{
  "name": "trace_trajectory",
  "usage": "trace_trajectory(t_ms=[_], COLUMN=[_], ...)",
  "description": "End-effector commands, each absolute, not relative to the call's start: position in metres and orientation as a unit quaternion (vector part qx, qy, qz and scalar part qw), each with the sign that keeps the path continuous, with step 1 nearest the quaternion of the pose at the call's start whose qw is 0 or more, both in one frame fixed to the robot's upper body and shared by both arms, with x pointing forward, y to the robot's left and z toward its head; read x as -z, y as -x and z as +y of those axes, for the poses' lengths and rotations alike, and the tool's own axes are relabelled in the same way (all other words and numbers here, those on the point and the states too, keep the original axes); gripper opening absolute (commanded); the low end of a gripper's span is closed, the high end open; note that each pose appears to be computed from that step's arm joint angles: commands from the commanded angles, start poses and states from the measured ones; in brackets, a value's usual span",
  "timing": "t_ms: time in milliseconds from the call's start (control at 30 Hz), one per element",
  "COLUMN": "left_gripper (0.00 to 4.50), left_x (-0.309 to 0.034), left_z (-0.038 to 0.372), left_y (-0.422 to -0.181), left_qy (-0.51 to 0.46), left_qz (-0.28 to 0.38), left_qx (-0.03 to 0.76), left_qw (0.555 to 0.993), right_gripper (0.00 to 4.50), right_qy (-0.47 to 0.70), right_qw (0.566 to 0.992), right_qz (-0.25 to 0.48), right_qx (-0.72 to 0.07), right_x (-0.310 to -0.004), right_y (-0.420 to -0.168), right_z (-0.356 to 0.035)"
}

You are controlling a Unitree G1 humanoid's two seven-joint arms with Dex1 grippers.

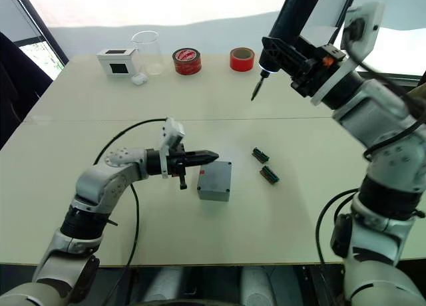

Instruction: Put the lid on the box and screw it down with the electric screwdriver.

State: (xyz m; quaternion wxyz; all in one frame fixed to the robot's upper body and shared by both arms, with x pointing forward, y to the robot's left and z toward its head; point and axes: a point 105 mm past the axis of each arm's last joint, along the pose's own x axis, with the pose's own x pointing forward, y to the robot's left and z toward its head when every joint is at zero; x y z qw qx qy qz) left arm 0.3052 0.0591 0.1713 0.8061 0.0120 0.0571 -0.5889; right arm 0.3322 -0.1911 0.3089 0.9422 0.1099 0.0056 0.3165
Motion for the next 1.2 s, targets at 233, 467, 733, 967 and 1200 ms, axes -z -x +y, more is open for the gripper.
trace_trajectory(t_ms=[233, 467, 733, 967, 1200], left_gripper=[0.0, 0.0, 0.0, 0.0, 0.0], left_x=[-0.186, -0.183, -0.173, -0.17, -0.169], left_z=[0.048, 0.034, 0.032, 0.039, 0.042], left_y=[-0.265, -0.261, -0.258, -0.254, -0.256], left_qy=[-0.116, -0.122, -0.13, -0.135, -0.136], left_qz=[0.03, 0.014, 0.018, 0.032, 0.037], left_qx=[0.673, 0.675, 0.668, 0.668, 0.66], left_qw=[0.73, 0.728, 0.733, 0.731, 0.738], right_gripper=[1.78, 1.78, 1.78, 1.78, 1.78], right_qy=[-0.014, -0.043, -0.036, -0.037, -0.033], right_qw=[0.928, 0.888, 0.876, 0.855, 0.841], right_qz=[0.335, 0.452, 0.473, 0.513, 0.534], right_qx=[-0.161, -0.079, -0.086, -0.069, -0.075], right_x=[-0.217, -0.184, -0.162, -0.146, -0.135], right_y=[-0.308, -0.292, -0.304, -0.3, -0.296], right_z=[-0.299, -0.337, -0.334, -0.342, -0.343])
